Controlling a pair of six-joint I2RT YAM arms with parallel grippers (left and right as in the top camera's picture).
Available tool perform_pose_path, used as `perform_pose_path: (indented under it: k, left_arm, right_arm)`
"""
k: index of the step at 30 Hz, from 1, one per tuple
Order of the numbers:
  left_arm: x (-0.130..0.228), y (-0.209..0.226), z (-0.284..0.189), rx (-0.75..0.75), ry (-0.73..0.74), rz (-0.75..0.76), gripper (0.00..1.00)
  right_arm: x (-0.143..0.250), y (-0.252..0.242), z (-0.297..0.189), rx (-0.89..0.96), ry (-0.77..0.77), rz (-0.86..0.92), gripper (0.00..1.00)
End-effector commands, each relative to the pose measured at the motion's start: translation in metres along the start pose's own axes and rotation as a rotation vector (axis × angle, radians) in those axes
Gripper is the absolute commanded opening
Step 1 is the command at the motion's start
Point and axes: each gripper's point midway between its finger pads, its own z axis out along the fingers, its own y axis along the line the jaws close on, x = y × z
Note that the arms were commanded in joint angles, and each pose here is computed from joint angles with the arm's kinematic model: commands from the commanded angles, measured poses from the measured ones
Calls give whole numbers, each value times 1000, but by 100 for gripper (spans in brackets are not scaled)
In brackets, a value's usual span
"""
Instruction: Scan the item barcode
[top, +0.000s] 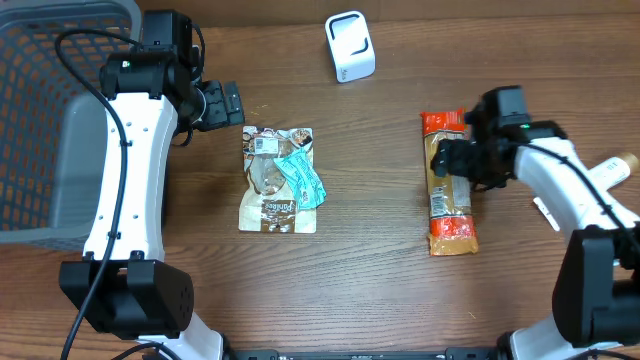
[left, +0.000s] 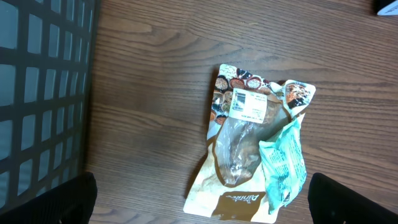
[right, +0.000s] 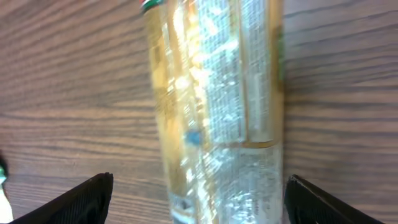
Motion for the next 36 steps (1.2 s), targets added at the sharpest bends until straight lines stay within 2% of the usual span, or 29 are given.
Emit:
perform_pose_path:
  k: [1,6,15,17,18,21,22,27,28,32,36]
  left_arm:
    - [2,-1,3,4,9,22,100]
    - [2,-1,3,4,9,22,100]
    - [2,-2,3,4,10,22,100]
    - [2,-2,3,4,10,22,100]
    - [2,-1,3,4,9,22,100]
    - [2,-1,3,4,9,22,100]
    - [2,-1,3,4,9,22,100]
    - [2,-1,3,4,9,22,100]
    - [2,-1,3,4,9,22,100]
    - [2,-1,3,4,9,22,100]
    - [2,-1,3,4,9,22,100]
  right_arm:
    - [-3,-1,12,-89,45,-7,90]
    - [3,-12,29,-123,98,24,92]
    - [18,6,66,-262,196,18,91]
    - [22,9,78,-291,217,22,81]
    - [24,10,83,-306,226,27,73]
    - [27,15,90,-357,246,42,46]
    - [28,16,90,-368,250,45,34]
    - [28,26,85,-431,255,52,7]
    - [27,28,84,-446,256,53,4]
    - [23,39,76,-524,254,61,4]
    - [9,62,38,-697,235,34,4]
